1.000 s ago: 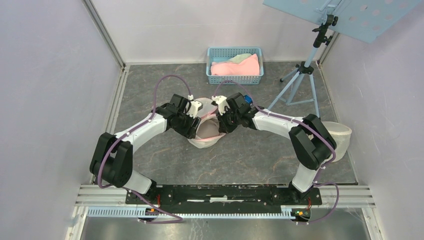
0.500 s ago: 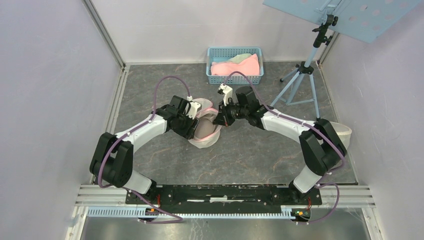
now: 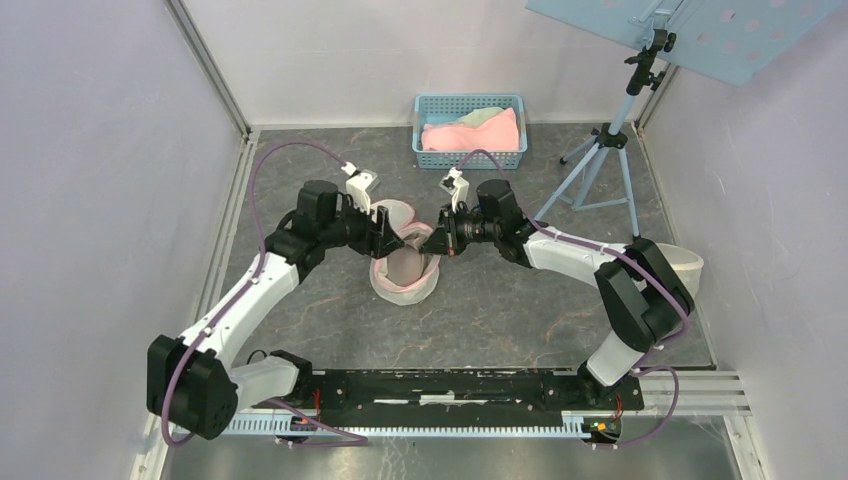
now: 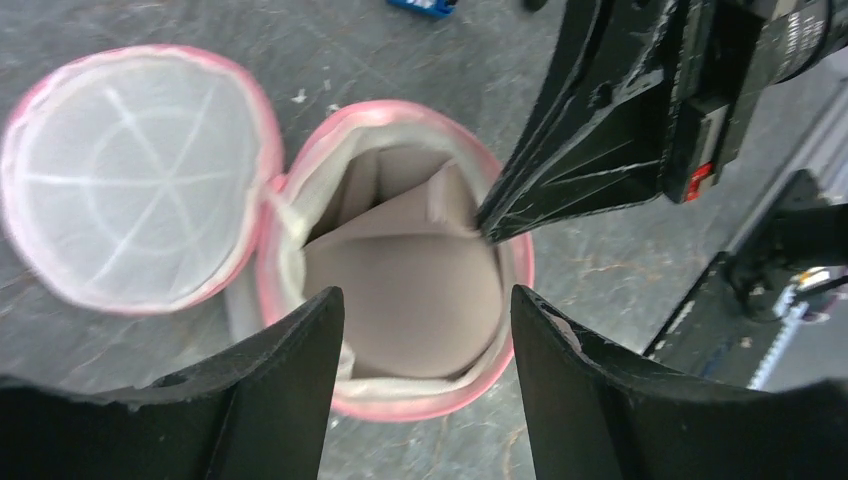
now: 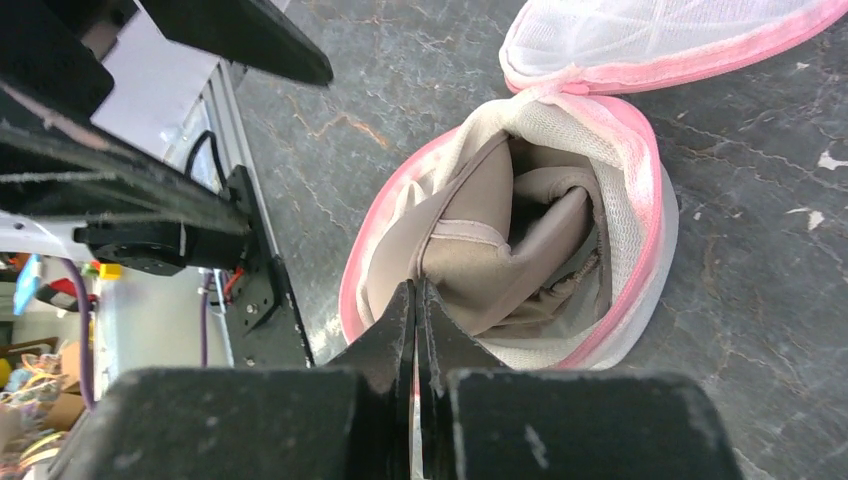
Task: Unzip the laundry bag and remove the bra
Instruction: Pick up the bra from the laundry bag.
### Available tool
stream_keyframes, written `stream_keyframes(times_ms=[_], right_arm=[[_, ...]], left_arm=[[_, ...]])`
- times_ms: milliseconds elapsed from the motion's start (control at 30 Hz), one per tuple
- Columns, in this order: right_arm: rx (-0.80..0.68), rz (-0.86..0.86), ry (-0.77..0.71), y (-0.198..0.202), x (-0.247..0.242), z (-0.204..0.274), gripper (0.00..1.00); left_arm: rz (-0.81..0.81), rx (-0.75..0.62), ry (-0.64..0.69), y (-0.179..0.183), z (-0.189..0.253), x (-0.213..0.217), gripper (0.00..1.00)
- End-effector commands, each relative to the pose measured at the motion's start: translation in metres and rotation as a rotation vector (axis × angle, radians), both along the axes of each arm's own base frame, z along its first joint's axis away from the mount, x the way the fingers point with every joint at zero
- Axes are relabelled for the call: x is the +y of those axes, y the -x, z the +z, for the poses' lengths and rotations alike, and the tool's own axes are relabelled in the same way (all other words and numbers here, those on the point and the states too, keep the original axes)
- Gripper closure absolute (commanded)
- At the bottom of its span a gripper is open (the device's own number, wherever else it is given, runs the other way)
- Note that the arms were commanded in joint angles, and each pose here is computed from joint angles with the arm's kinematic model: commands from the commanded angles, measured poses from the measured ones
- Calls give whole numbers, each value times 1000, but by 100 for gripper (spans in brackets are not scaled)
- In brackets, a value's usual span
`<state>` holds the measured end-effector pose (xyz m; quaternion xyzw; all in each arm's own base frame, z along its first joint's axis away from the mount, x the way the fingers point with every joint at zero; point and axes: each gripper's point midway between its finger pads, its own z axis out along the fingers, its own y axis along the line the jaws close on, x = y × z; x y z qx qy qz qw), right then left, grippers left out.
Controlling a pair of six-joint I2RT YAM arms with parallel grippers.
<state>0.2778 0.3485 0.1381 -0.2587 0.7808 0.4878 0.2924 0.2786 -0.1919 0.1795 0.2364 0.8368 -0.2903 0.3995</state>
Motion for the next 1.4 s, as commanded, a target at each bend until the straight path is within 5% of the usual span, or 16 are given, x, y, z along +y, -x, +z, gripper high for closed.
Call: stream_keyframes(times_ms=[0,733,1133,1300,1367], right_arm=[[20,-1,-105,-2,10,22,100],[27,64,-189,19,18,34,100],[-23,65,-193,15,24,34,100],[-86,109,-146,17,14,38,100],[-102,103,-112,15,0,35,90]], left_arm=[[-44,108,195,9,9,-32,31],[215,450,631,-14,-2,-56,29],[386,691,726,-14,-19,-55,39],[338,603,635,-9,-9,-49,40],[341,580,617,-6,-6,-47,40]])
